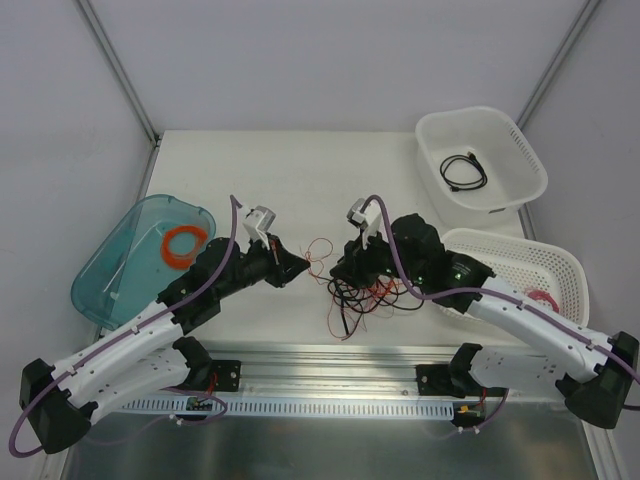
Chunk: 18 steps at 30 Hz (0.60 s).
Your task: Untangle the cables
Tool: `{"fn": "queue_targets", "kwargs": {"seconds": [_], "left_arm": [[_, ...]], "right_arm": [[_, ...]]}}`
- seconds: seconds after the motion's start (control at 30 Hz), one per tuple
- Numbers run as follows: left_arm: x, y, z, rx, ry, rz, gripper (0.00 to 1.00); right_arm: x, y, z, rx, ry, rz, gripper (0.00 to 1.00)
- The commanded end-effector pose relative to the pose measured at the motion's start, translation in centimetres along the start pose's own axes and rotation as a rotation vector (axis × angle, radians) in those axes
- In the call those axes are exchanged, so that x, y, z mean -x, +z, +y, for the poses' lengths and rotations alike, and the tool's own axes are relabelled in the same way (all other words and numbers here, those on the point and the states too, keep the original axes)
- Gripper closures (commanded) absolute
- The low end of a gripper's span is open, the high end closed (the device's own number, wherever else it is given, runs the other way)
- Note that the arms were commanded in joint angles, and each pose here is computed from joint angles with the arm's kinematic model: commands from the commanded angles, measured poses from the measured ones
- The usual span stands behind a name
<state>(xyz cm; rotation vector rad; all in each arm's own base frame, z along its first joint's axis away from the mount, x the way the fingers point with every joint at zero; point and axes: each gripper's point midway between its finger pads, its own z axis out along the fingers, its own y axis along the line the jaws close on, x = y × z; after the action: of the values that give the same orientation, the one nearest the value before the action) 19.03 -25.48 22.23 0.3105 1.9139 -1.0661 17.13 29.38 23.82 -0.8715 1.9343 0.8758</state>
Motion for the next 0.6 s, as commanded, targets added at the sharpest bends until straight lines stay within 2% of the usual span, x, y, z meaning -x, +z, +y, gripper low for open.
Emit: {"fn": "queue_targets", "kwargs": {"seconds": [0.0, 0.4, 0.57], "left_arm": [[1.8, -0.1, -1.2, -0.024, -0.076, -0.075, 1.0], [1.8, -1.1, -3.8, -0.142, -0.078, -0.042, 1.0], [1.8, -1.4, -4.4, -0.169, -0.082, -0.032, 1.0]], "right_arm": [[2.6, 0.3, 3.3, 0.177, -0.071, -0.095, 0.6], [2.4, 3.4, 2.4, 0.162, -0.107, -0.087, 0.63], [2.8, 3.6, 2.1, 0.148, -0.13, -0.093, 0.58]]}}
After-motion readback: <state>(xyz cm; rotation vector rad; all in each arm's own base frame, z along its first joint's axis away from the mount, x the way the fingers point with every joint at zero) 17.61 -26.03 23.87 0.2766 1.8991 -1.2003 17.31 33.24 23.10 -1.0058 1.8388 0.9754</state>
